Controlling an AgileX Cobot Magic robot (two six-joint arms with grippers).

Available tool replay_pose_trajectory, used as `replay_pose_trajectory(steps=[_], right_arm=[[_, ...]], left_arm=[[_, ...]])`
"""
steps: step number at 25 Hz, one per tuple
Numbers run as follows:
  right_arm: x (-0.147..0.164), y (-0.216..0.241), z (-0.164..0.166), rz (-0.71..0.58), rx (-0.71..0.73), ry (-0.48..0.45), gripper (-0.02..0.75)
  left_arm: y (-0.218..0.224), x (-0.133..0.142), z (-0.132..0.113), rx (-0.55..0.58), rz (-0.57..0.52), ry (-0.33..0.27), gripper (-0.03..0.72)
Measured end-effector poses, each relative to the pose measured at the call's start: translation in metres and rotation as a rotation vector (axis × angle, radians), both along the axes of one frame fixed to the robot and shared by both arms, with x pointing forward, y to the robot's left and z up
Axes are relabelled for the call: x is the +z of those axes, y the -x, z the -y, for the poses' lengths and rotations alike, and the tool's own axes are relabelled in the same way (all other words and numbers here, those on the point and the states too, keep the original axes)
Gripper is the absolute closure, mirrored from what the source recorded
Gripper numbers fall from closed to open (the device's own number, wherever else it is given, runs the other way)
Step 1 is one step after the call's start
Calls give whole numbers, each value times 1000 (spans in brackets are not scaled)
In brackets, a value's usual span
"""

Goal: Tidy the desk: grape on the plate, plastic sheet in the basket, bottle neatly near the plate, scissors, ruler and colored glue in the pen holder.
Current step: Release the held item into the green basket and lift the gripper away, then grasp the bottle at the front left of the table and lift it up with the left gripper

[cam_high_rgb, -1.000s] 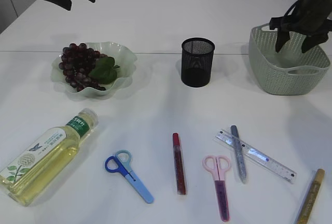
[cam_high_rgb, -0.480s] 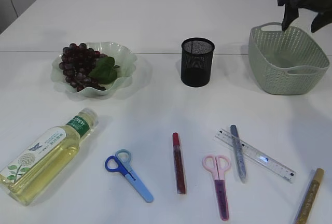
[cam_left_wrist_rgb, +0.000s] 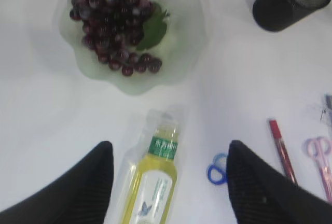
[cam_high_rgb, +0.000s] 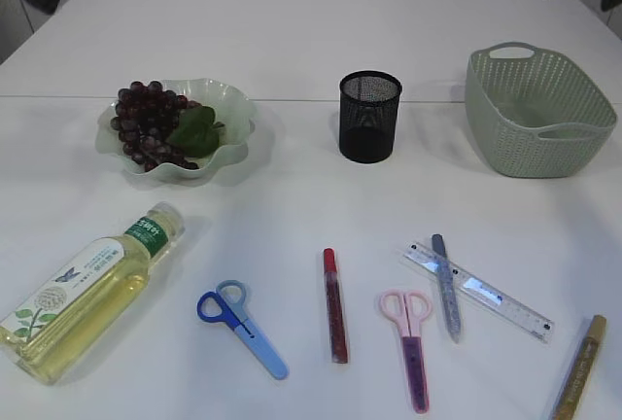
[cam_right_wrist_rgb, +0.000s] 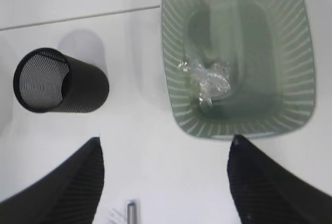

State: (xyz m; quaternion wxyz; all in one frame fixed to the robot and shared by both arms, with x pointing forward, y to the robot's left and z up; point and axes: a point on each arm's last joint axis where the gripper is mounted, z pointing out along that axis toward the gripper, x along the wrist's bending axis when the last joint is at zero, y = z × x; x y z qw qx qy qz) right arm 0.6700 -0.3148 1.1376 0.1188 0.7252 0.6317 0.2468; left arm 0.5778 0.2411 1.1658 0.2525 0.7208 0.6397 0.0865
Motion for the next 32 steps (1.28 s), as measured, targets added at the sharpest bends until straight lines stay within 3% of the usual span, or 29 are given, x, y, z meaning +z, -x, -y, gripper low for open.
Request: replay_pose_trajectory(steps=[5, 11, 19, 22, 25, 32], right_arm=[[-1, 40, -3, -70, 0, -7, 162], [-14, 87, -7, -163, 9, -14, 162], [-24, 113, -9, -208, 22, -12, 162], [-19, 117, -9, -195, 25, -10, 162], [-18, 118, -9, -191, 27, -9, 162], [-19, 118, -10, -192, 29, -10, 162]], left_arm=[[18, -34, 14, -69, -112, -72, 144], [24, -69, 51, -212, -180, -236, 74], [7, -110, 54, -233, -274, -331, 80], [12, -137, 50, -252, -359, -379, 92], [18, -157, 47, -275, -405, -403, 95], [10, -170, 50, -303, -365, -397, 102]])
